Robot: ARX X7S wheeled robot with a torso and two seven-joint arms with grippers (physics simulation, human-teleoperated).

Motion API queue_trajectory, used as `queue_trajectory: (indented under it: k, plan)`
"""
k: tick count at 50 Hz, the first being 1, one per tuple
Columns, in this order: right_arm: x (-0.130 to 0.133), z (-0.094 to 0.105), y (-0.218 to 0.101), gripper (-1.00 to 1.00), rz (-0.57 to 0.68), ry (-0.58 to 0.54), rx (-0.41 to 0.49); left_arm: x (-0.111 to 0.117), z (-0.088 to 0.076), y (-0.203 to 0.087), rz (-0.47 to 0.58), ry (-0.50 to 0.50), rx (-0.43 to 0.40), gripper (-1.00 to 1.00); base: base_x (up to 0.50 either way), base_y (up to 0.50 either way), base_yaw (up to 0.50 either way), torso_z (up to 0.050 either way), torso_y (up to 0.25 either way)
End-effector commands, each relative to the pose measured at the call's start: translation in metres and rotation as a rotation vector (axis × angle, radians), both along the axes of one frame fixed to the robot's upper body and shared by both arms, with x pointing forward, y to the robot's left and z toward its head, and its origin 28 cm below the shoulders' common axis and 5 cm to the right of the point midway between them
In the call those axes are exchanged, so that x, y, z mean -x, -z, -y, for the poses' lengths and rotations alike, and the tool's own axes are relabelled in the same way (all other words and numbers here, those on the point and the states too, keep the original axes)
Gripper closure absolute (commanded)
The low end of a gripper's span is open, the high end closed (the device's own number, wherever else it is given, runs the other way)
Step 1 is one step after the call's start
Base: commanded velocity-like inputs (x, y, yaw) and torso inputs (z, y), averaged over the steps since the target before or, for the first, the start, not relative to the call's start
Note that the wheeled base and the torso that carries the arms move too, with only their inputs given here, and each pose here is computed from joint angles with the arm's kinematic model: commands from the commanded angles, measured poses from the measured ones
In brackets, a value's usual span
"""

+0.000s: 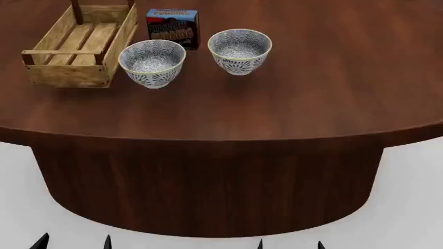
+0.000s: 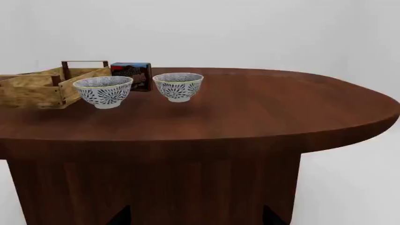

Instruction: Stack the left bowl on the right bowl and place them in the tray.

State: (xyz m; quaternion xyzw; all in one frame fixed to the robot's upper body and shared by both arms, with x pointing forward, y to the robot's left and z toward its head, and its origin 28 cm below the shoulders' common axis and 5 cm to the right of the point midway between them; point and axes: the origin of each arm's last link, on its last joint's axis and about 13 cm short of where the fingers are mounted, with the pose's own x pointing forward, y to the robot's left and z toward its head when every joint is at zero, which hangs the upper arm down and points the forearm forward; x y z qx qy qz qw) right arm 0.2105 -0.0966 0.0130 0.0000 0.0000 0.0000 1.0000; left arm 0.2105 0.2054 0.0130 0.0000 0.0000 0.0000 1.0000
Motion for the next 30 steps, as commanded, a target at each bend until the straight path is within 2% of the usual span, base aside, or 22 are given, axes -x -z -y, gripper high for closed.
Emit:
queue_trajectory:
  k: [1, 10, 11, 14, 17, 20, 22, 30]
  plan:
    - [0.0, 0.0, 0.0, -1.0, 0.0, 0.0, 0.0, 0.0, 0.0, 0.001, 0.0, 0.0, 0.0, -1.0, 0.0, 0.0, 0.0, 0.0, 0.0]
    - [-0.003, -0.003, -0.001, -1.0, 0.014, -0.025, -0.011, -0.001, -0.006, -0.002, 0.016, -0.012, 0.032, -1.0, 0.0, 0.0, 0.0, 0.0, 0.0]
    - [-0.003, -0.003, -0.002, -1.0, 0.021, -0.029, -0.044, 0.0, -0.006, -0.003, 0.032, -0.003, 0.046, -1.0, 0.0, 0.0, 0.0, 0.027, 0.0]
    - [-0.006, -0.001, -0.003, -1.0, 0.015, -0.015, -0.03, 0.001, -0.008, -0.005, 0.026, 0.008, 0.053, -1.0, 0.0, 0.0, 0.0, 0.05, 0.0]
    - [-0.008, 0.0, -0.019, -1.0, 0.05, 0.0, -0.018, -0.003, -0.009, -0.01, 0.067, -0.009, 0.012, -1.0, 0.0, 0.0, 0.0, 0.05, 0.0]
    - [-0.011, 0.002, -0.036, -1.0, 0.075, 0.002, -0.004, -0.007, -0.012, -0.026, 0.107, -0.024, 0.014, -1.0, 0.0, 0.0, 0.0, 0.05, 0.0]
    - [-0.015, 0.006, -0.054, -1.0, 0.128, 0.004, -0.004, -0.011, -0.016, -0.038, 0.136, -0.046, -0.012, -1.0, 0.0, 0.0, 0.0, 0.05, 0.0]
    - [-0.02, 0.014, -0.11, -1.0, 0.231, 0.015, 0.016, -0.035, -0.026, -0.072, 0.203, -0.096, 0.025, -1.0, 0.0, 0.0, 0.0, 0.05, 0.0]
